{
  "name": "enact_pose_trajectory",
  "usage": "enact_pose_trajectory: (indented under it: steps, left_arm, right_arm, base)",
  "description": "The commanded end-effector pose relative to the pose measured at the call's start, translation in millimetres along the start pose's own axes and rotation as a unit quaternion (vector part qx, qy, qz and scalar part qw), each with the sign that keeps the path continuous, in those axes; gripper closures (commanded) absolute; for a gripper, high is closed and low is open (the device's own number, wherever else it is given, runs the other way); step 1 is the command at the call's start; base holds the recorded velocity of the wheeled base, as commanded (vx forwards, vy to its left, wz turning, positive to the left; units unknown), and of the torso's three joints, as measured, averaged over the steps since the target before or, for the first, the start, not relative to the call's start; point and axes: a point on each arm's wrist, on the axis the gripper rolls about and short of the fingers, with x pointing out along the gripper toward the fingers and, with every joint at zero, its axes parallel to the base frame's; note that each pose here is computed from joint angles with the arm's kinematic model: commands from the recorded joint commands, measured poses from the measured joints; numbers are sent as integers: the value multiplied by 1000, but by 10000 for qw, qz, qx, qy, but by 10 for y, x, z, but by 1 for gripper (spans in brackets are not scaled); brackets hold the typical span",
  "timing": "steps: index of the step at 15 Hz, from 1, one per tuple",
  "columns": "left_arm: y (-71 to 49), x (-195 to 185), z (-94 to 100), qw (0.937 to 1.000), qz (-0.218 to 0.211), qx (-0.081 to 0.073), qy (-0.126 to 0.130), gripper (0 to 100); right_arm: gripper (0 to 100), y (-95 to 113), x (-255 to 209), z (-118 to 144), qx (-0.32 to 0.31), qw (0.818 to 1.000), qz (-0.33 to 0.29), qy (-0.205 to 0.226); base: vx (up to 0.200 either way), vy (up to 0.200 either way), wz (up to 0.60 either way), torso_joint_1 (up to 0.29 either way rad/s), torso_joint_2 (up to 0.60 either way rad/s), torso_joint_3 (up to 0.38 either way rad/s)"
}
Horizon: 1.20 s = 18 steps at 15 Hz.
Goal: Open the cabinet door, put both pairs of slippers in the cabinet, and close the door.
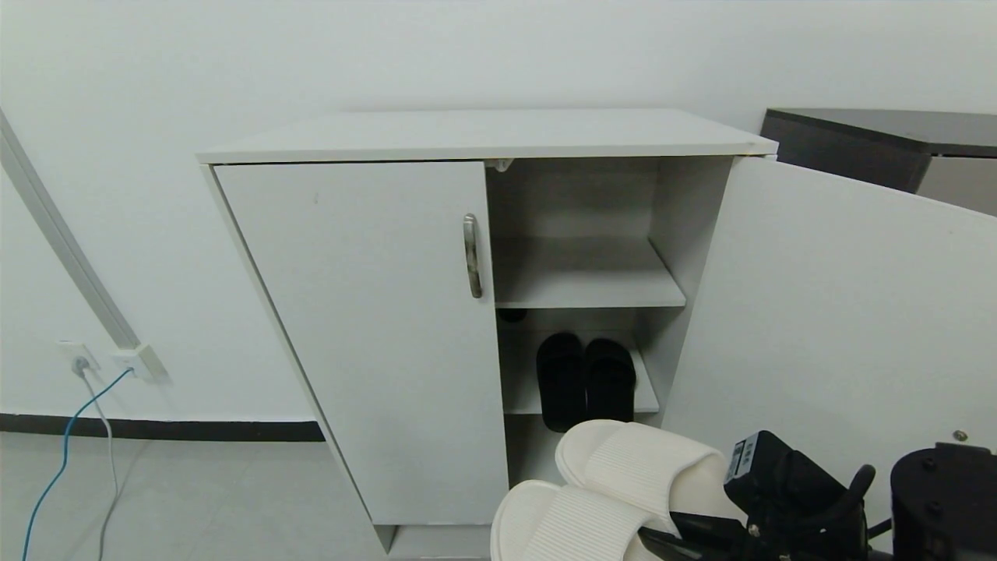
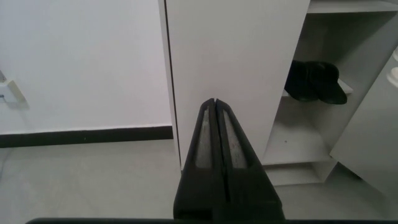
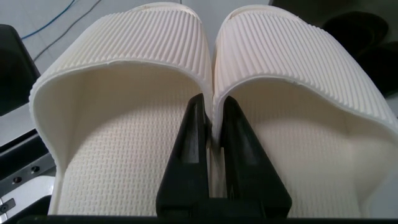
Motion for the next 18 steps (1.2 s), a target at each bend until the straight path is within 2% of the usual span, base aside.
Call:
enact_pose_trajectory:
  steps: [1,12,14,18]
  left_arm:
    - [0,0,0,10000,-3,2,-2,100]
    - [0,0,0,10000,-3,2,-2,100]
    - [0,0,-2,10000,5,9,6,100]
    - [0,0,0,10000,5,2,-2,100]
  right_arm:
    - [100,1,6,-6,-4,10000,3,22]
    - [100,2,24,-29,-5,10000,5,84]
    - [100,2,24,-29,-12,10000,5,84]
    - [100,-25,22,-28,17,9999,-76,79]
  base:
    - [0,0,0,0,0,0]
    - [0,0,0,1,49,25]
    - [0,200,0,5,46,27]
    - [0,0,0,0,0,0]
